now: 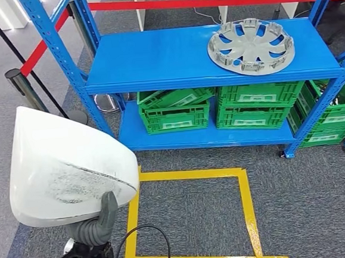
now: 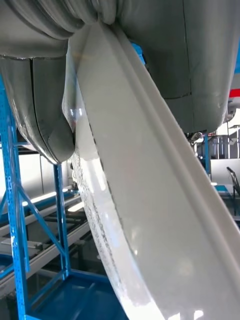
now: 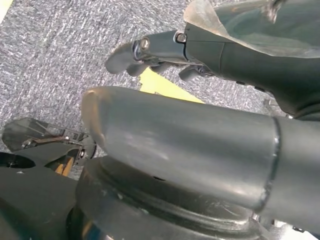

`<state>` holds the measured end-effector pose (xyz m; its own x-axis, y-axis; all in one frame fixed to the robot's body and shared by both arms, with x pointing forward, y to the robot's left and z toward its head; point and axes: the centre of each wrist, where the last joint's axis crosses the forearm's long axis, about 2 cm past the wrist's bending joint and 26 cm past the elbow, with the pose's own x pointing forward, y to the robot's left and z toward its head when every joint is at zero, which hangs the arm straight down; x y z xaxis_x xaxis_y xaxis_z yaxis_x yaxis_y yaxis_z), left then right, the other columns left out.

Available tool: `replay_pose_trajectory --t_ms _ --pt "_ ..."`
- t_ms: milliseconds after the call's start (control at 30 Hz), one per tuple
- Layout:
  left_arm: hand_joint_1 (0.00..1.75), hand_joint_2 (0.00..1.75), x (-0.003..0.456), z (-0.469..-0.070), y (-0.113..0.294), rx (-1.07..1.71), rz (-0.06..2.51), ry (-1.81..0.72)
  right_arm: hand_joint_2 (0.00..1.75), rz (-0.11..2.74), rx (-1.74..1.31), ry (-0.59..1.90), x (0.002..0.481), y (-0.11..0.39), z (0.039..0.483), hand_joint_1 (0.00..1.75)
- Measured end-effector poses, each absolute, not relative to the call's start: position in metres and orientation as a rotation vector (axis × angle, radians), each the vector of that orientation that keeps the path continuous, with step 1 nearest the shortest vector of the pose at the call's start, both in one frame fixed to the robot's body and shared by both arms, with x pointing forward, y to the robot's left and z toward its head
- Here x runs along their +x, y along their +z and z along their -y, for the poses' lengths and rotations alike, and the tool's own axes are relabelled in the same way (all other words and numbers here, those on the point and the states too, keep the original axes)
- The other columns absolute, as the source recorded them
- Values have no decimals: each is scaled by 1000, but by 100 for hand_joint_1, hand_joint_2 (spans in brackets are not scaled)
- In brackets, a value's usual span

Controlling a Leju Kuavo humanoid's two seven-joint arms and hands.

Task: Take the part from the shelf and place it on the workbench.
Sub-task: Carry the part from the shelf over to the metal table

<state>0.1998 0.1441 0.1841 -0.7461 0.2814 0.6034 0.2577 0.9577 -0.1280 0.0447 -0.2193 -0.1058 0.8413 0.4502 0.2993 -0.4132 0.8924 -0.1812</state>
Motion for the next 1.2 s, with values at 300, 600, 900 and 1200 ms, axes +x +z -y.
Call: replay_pose_trajectory --t_ms 300,600,900,1200 --pt "175 175 199 -144 184 -378 2449 52 0 341 -110 441 46 -106 219 0" --pt "175 175 198 -144 185 -381 2447 55 0 330 -110 441 44 -106 219 0" --pt "175 175 200 -143 187 -402 2454 44 0 321 -96 471 43 -106 219 0" --pt "175 175 194 -149 183 -401 2447 33 0 320 -93 476 42 -106 218 0"
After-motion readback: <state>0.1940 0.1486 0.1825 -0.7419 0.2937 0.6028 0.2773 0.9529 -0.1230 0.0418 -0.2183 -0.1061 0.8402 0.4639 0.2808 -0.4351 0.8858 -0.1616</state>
